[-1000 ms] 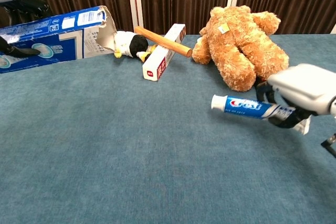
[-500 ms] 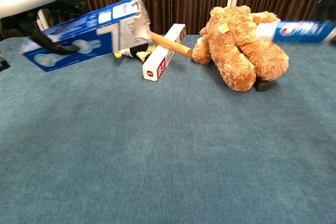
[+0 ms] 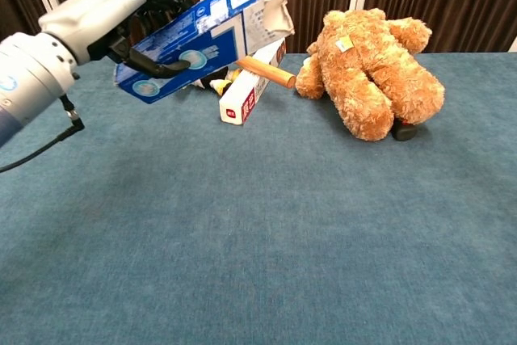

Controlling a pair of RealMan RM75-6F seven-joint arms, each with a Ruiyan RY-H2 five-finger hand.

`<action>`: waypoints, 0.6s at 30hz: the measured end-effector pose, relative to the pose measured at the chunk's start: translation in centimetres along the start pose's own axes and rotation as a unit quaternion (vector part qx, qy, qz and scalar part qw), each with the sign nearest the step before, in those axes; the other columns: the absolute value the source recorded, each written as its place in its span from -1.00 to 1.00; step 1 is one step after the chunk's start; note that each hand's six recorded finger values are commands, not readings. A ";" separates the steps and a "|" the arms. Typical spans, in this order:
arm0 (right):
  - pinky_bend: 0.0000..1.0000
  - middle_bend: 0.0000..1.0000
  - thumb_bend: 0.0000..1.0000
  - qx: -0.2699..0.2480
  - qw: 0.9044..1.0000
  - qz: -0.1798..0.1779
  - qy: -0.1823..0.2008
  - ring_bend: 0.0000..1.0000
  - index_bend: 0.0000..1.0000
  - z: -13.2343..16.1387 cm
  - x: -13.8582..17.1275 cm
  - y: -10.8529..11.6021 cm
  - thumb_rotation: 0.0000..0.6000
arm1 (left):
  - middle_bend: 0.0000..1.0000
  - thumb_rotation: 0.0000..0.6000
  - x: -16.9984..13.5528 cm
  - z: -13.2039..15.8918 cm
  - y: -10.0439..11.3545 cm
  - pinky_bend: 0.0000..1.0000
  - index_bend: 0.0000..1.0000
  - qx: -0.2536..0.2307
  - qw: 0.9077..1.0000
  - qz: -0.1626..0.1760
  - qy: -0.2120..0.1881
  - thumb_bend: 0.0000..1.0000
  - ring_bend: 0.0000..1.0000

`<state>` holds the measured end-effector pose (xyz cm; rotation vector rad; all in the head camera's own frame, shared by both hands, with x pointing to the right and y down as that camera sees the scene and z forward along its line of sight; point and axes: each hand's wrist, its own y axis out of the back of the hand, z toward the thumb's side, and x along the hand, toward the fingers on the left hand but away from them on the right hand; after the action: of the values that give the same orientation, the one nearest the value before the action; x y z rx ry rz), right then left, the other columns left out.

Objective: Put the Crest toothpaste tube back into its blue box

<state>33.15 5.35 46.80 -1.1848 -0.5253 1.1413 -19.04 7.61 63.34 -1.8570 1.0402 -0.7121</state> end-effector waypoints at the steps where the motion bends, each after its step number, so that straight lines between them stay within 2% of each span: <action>1: 0.11 0.42 -0.19 0.002 1.000 -0.003 0.003 0.34 0.35 0.0 0.0 0.2 1.00 | 0.05 1.00 0.1 0.1 -0.1 -0.01 -0.21 -0.005 1.000 0.007 -0.003 -0.16 -0.07; 8: 0.11 0.42 -0.19 0.017 0.999 -0.028 0.036 0.34 0.35 0.8 0.3 1.7 1.00 | 0.05 1.00 1.5 1.5 -0.6 -0.01 -0.21 -0.054 0.997 0.052 -0.012 -0.16 -0.07; 12: 0.11 0.42 -0.19 0.017 0.998 -0.037 0.049 0.34 0.35 1.4 0.3 2.4 1.00 | 0.05 1.00 2.2 2.4 -0.8 -0.01 -0.21 -0.070 0.995 0.063 -0.014 -0.16 -0.07; 18: 0.11 0.42 -0.19 0.015 0.997 -0.047 0.061 0.34 0.35 2.4 0.3 3.4 1.00 | 0.05 1.00 3.0 3.4 -1.1 -0.01 -0.21 -0.068 0.995 0.063 -0.021 -0.16 -0.07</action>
<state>29.90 6.47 44.47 -1.1841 -0.4637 0.9872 -14.44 6.69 62.95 -1.8935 1.1922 -0.5364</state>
